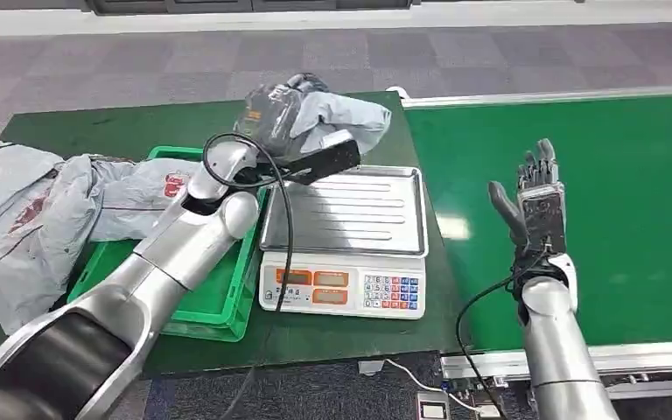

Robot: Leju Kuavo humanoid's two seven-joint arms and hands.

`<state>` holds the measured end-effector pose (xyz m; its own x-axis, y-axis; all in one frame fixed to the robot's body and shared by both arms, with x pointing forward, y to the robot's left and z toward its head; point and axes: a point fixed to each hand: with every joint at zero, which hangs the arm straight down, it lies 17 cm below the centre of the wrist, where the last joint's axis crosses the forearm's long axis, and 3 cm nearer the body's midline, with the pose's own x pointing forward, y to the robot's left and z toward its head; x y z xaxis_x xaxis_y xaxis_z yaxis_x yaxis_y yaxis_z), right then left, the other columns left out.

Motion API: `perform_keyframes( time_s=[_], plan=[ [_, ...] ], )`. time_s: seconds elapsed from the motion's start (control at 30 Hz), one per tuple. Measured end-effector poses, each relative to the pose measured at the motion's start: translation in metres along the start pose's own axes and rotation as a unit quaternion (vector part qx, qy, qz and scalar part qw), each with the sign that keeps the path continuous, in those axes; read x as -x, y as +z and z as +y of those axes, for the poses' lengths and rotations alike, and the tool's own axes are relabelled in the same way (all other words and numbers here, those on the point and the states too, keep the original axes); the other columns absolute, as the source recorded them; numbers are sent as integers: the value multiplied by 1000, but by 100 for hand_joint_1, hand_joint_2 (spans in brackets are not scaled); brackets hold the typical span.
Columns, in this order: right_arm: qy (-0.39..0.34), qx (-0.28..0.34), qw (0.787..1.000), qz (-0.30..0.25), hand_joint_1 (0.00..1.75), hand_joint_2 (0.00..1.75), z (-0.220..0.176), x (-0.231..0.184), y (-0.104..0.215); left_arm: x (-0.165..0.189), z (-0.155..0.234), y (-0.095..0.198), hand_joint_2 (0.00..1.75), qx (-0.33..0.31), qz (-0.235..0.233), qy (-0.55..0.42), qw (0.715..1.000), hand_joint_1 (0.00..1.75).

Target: Moved the parcel from conveyor to table for the left to box.

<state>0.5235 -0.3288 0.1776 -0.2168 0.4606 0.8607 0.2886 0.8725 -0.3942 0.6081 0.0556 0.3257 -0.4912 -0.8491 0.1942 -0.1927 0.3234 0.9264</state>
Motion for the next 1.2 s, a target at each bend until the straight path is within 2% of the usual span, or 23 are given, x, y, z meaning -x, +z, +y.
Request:
perform_keyframes(
  time_s=[0.07, 0.17, 0.27, 0.43, 0.7, 1.2],
  plan=[
    [1, 3, 1000, 3, 0, 175, -1, 2, 0, 18, 11, 0, 175, -24, 23, -29, 999, 175],
    [8, 8, 1000, 10, 0, 175, -3, 7, 4, 60, 43, 8, 175, -94, 81, -110, 986, 175],
    [13, 7, 1000, 19, 0, 175, -2, 12, 10, 101, 64, 26, 175, -146, 120, -145, 971, 175],
    [16, 5, 1000, 22, 0, 175, -1, 14, 17, 154, 67, 53, 175, -155, 169, -150, 962, 175],
    [15, 6, 1000, 20, 0, 175, -1, 12, 17, 173, 66, 64, 175, -154, 192, -145, 958, 175],
    [14, 6, 1000, 20, 0, 175, -1, 11, 17, 176, 67, 65, 175, -154, 194, -146, 958, 175]
  ],
)
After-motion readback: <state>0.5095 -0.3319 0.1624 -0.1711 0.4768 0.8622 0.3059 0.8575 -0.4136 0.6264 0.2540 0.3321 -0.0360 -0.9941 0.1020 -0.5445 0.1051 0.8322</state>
